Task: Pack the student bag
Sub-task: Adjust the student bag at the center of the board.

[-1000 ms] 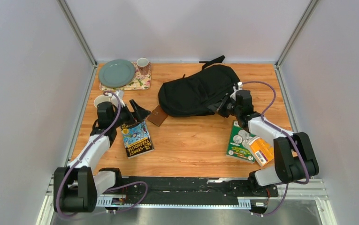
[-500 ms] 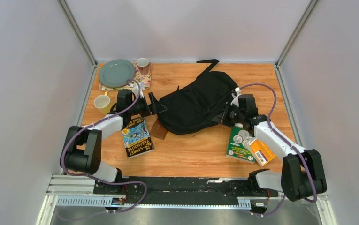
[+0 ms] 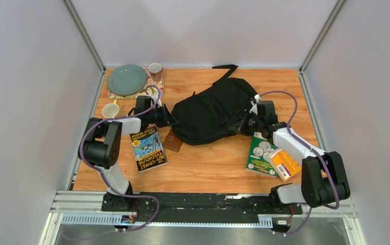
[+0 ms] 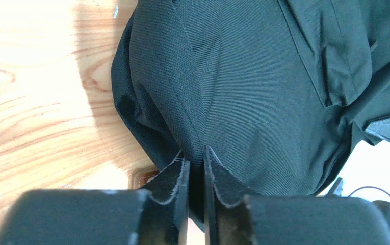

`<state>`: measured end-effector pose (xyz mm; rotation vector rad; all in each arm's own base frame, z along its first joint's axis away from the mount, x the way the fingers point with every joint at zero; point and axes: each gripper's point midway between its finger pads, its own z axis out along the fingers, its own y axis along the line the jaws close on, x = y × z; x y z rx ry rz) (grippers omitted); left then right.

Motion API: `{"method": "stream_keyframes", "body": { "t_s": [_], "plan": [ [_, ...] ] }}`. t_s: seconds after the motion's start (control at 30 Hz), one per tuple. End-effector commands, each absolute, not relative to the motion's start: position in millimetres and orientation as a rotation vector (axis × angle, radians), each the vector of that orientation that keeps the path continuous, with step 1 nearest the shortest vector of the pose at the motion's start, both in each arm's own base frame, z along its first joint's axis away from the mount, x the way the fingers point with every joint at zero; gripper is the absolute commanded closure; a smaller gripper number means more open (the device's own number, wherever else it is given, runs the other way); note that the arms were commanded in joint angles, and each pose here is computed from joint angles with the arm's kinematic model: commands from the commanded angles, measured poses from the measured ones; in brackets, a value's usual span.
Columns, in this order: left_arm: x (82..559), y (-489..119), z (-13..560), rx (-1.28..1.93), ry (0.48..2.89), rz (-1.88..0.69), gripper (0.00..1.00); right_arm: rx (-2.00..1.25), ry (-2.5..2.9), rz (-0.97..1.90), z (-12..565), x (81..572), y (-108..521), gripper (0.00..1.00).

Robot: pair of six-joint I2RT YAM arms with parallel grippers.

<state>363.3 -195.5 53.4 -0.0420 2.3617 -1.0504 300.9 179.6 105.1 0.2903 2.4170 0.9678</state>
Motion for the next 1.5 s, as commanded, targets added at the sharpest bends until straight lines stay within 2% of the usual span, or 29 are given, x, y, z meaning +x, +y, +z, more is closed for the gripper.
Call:
{"method": "stream_keyframes", "body": {
  "t_s": [0.0,0.07,0.2,0.37,0.6,0.77,0.8,0.83,0.87,0.9,0.93,1.0,1.03,1.13,1.2,1.23,1.33,1.37,1.47],
  "plan": [
    [370.0,-214.6,100.1,0.056,2.225,-1.148,0.89,0.225,2.306,1.047,141.2,327.5,194.0,1.0],
    [368.5,-221.7,123.0,0.1,2.177,-1.164,1.0,0.241,2.295,1.043,148.1,339.9,191.5,1.0],
    [337.9,-244.7,174.6,0.277,2.082,-1.159,1.0,0.295,2.231,1.013,173.8,367.4,176.4,1.0],
    [282.6,-262.3,172.6,0.336,2.076,-1.184,1.0,0.349,2.175,0.932,198.4,396.5,147.4,1.0],
    [173.8,-311.3,139.5,0.582,2.117,-1.289,1.0,0.352,2.271,0.821,178.1,412.8,126.8,1.0],
    [157.9,-328.1,123.5,0.583,2.14,-1.342,1.0,0.38,2.313,0.76,158.5,424.9,116.1,1.0],
    [157.7,-333.1,128.1,0.597,2.113,-1.369,0.95,0.381,2.311,0.754,159.1,429.7,114.5,1.0],
    [156.2,-336.8,127.6,0.612,2.11,-1.379,0.71,0.394,2.338,0.742,149.5,431.9,112.0,0.98],
    [157.9,-342.2,127.3,0.623,2.112,-1.386,0.63,0.388,2.353,0.72,147.1,434.8,108.3,0.94],
    [153.7,-345.4,126.5,0.65,2.117,-1.409,0.56,0.387,2.349,0.703,152.6,440.4,104.8,0.83],
    [152.5,-348.3,126.8,0.666,2.117,-1.419,0.45,0.402,2.362,0.676,149.7,441.5,99.3,0.76],
    [150.4,-348.9,121.7,0.671,2.138,-1.415,0.39,0.421,2.384,0.616,144.9,443.2,89.2,0.54],
    [150.6,-347.1,119.0,0.665,2.144,-1.404,0.34,0.43,2.387,0.597,147.1,441.9,85.0,0.5],
    [154.3,-334.4,111.7,0.649,2.165,-1.309,0.25,0.44,2.365,0.587,149.4,430.0,82.1,0.39],
    [156.8,-323.5,110.3,0.661,2.165,-1.224,0.22,0.455,2.336,0.563,159.5,418.3,77.5,0.36],
    [160.0,-318.7,116.7,0.675,2.13,-1.185,0.22,0.474,2.357,0.57,148.6,406.3,78.3,0.36],
    [184.8,-290.8,114.6,0.611,2.137,-0.93,0.21,0.408,2.281,0.725,172.6,383.6,105.9,0.36],
    [197.4,-277.6,113.3,0.572,2.156,-0.81,0.21,0.406,2.302,0.721,163.3,370.8,111.2,0.36],
    [223.3,-253.3,116.9,0.519,2.183,-0.673,0.2,0.303,2.3,0.76,166.9,341.4,142.1,0.36]
  ]
}}
